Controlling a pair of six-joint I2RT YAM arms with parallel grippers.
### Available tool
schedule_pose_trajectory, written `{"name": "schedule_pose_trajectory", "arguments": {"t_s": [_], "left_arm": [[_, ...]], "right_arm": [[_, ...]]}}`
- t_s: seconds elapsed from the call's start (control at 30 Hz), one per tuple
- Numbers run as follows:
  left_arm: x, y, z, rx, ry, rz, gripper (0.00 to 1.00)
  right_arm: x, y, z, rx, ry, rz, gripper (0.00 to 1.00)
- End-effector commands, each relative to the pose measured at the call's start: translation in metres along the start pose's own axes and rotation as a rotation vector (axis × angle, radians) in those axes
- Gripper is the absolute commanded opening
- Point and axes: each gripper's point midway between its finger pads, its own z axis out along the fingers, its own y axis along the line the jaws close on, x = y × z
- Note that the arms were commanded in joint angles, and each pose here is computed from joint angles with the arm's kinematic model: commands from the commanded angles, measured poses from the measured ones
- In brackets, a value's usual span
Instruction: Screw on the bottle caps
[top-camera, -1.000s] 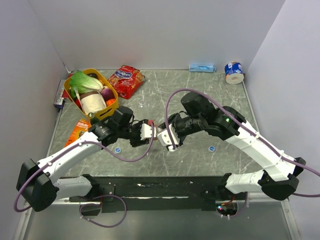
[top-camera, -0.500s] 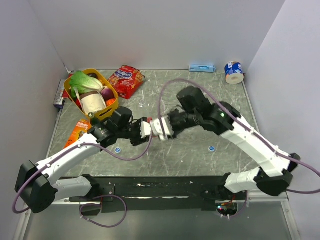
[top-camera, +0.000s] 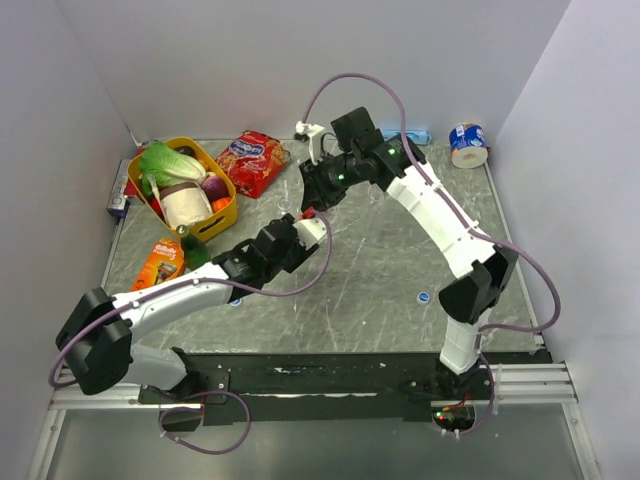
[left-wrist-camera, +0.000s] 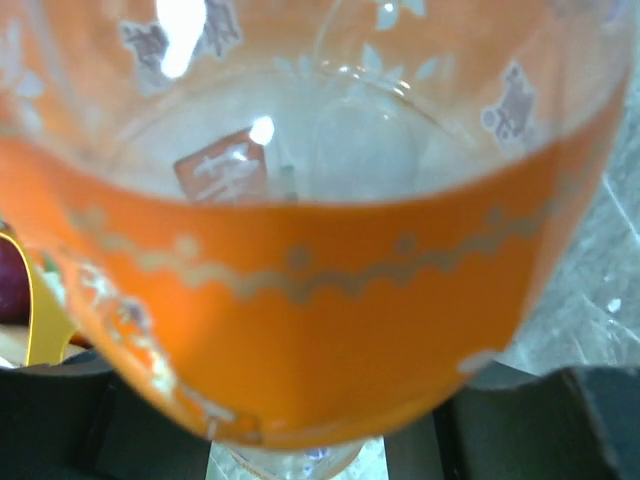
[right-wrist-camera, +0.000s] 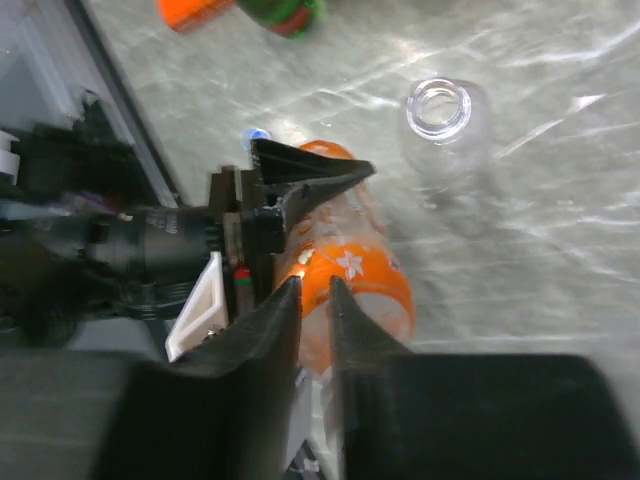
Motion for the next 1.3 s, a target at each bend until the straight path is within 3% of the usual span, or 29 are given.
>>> {"name": "schedule_pose_trajectory", "arguments": {"t_s": [0.0, 0.13, 0.23, 0.37, 0.4, 0.53, 1.03, 1.27], "left_arm": [[-0.036, 0.033, -0.011, -0.113, -0.163, -0.167, 0.01], [-0.01, -0.003, -0.02, 0.104, -0.146, -0.081, 0.01], [-0.003, -0.032, -0.035, 0.317, -0.189, 0.012, 0.01], [0.0, -0.066, -0.065, 0.586, -0.26, 0.13, 0.01], [-0.002, -0.067, -0.07, 0.608, -0.285, 0.169, 0.01], [0.0, -0.074, -0.078, 0.677, -0.298, 0.216, 0.01], [-0.029, -0.07, -0.086, 0.688, -0.378, 0.239, 0.01], [-0.036, -0.068, -0.086, 0.681, -0.398, 0.24, 0.01]], "right_arm": [[-0.038, 0.06, -0.055, -0.222, -0.128, 0.066, 0.55], [-0.069, 0.048, -0.105, -0.193, -0.311, -0.124, 0.65], [-0.054, 0.05, -0.122, -0.186, -0.35, -0.33, 0.68], [0.006, 0.064, -0.115, -0.25, -0.298, -0.591, 0.72], [0.017, 0.073, -0.111, -0.26, -0.293, -0.719, 0.73], [0.047, 0.082, -0.104, -0.2, -0.24, -0.934, 0.75], [0.055, 0.099, -0.073, -0.269, -0.207, -0.97, 0.69], [0.054, 0.103, -0.071, -0.276, -0.216, -0.938, 0.52]]}}
